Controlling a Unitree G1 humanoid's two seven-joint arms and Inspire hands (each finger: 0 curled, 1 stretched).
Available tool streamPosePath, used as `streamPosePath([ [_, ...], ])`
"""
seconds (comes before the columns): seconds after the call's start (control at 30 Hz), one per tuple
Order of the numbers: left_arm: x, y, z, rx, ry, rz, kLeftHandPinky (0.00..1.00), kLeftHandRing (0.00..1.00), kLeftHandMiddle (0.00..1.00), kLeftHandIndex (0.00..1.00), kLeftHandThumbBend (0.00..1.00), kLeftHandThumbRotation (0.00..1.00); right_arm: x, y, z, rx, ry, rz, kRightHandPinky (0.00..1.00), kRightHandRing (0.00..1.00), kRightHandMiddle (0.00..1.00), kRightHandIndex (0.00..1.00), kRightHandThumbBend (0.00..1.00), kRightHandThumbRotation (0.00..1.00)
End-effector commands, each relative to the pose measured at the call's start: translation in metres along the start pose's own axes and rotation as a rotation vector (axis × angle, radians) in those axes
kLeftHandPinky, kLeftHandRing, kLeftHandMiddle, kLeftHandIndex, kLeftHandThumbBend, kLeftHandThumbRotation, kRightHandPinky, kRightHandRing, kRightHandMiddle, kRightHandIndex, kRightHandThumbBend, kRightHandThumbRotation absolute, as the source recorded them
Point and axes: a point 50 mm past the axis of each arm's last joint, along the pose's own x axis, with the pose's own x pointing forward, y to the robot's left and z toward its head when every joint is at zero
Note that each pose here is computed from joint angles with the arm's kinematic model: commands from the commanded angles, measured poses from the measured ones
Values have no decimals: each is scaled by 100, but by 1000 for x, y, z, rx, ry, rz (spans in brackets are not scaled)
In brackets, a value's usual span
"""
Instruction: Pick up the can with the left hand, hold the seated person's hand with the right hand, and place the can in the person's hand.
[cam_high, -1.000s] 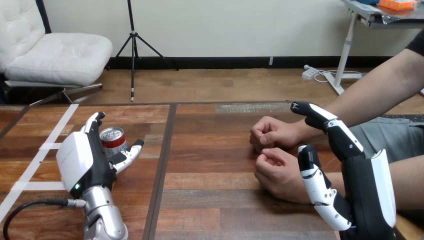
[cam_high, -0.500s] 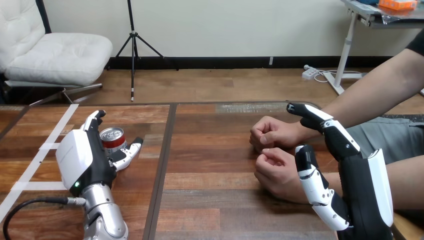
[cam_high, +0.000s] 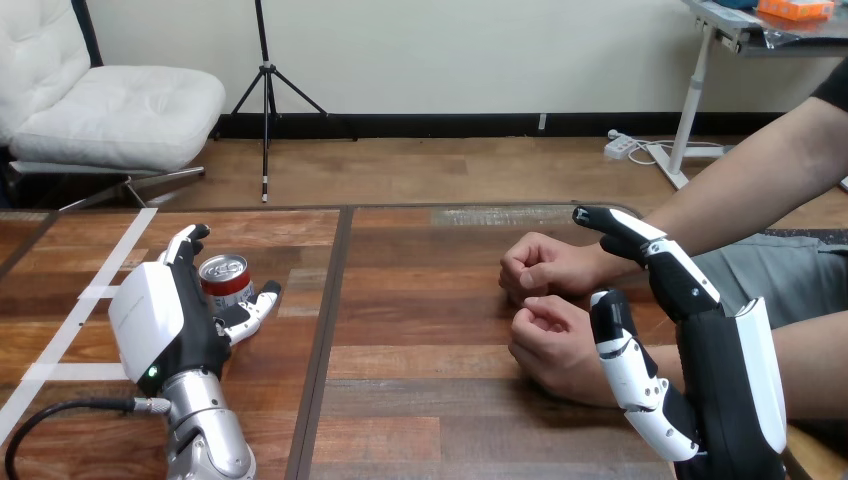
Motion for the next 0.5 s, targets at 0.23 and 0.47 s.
streamPosePath([
  [0.23,24,9,28,-41,-78,54,66,75,80,80,68,22,15,-3,8,-7,-93,-11,80,83,80,77,31,71],
  [0.47,25,9,27,-34,-74,48,66,75,80,79,68,23,15,-4,8,-4,-98,-16,82,84,80,78,30,70],
])
